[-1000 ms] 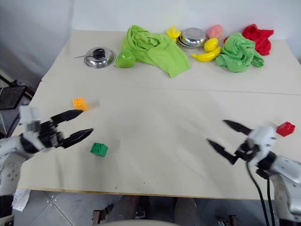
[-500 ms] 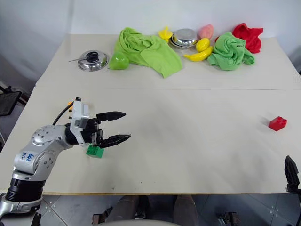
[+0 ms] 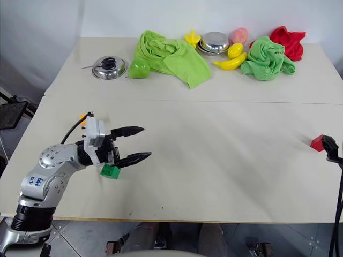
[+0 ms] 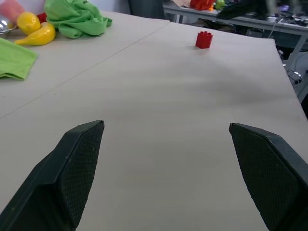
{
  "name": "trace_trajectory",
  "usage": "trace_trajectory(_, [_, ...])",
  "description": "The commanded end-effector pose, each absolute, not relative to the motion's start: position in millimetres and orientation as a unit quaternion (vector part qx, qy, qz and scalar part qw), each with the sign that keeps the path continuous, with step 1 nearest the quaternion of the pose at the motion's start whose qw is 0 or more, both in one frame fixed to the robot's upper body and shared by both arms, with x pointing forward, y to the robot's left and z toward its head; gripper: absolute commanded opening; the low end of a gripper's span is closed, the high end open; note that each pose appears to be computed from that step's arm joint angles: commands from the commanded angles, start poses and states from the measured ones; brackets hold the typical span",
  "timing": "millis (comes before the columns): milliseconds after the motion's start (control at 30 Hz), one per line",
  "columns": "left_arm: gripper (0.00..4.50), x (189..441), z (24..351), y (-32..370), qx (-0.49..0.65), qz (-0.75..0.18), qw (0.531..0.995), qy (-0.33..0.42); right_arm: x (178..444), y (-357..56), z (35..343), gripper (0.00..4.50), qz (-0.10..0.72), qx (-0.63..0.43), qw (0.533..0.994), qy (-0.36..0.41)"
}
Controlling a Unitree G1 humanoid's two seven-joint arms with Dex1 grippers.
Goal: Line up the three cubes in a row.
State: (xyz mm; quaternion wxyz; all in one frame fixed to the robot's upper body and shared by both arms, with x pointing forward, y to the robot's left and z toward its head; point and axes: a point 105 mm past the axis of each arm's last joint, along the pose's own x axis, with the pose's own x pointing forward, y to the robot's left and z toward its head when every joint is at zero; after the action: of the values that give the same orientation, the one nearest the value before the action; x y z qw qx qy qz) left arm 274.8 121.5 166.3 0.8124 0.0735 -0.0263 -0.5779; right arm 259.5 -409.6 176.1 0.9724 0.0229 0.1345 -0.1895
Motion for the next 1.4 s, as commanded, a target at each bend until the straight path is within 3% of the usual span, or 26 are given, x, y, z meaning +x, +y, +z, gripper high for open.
trace_trajectory(33, [4.39,265.7,174.8,114.3,0.087,-0.613,0.784,-0.044,266.0,-426.3,169.5,4.50,-0.230,0.029,0.958,0.171])
trace_trajectory(400, [4.39,268.0,178.5,106.6,0.115,-0.650,0.748,-0.060,297.5,-429.1,135.3,4.50,-0.247,0.074,0.941,0.221])
trace_trajectory(533, [4.50,268.5,178.8,106.4,0.118,-0.649,0.749,-0.063,301.7,-426.1,132.6,3.69,-0.245,0.082,0.941,0.219])
trace_trajectory(733, [4.50,270.2,178.4,109.8,0.125,-0.643,0.753,-0.066,309.2,-418.7,137.9,1.72,-0.209,0.067,0.954,0.206])
trace_trajectory(767, [4.50,270.4,178.2,110.7,0.126,-0.642,0.754,-0.066,311.6,-413.7,140.1,1.43,-0.186,0.058,0.959,0.204])
trace_trajectory(867, [4.50,271.0,176.7,113.8,0.128,-0.637,0.758,-0.065,317.0,-400.9,145.9,1.43,-0.121,0.023,0.971,0.204])
trace_trajectory(1000, [4.50,270.8,174.8,119.0,0.129,-0.630,0.764,-0.061,325.6,-335.0,168.0,1.43,0.145,-0.098,0.969,0.174])
trace_trajectory(1133, [4.50,273.1,173.8,122.3,0.131,-0.626,0.767,-0.057,313.2,-272.4,163.7,1.43,0.398,-0.236,0.871,0.166])
trace_trajectory(1167, [4.50,274.2,173.8,122.8,0.131,-0.626,0.767,-0.057,312.4,-268.8,160.2,1.43,0.420,-0.247,0.856,0.173])
trace_trajectory(1300, [4.50,276.1,174.9,125.4,0.134,-0.623,0.769,-0.056,299.0,-240.0,135.8,1.43,0.577,-0.326,0.726,0.183])
trace_trajectory(1400, [4.50,275.8,177.0,128.1,0.138,-0.619,0.771,-0.055,303.2,-231.0,128.3,1.43,0.619,-0.327,0.689,0.188])
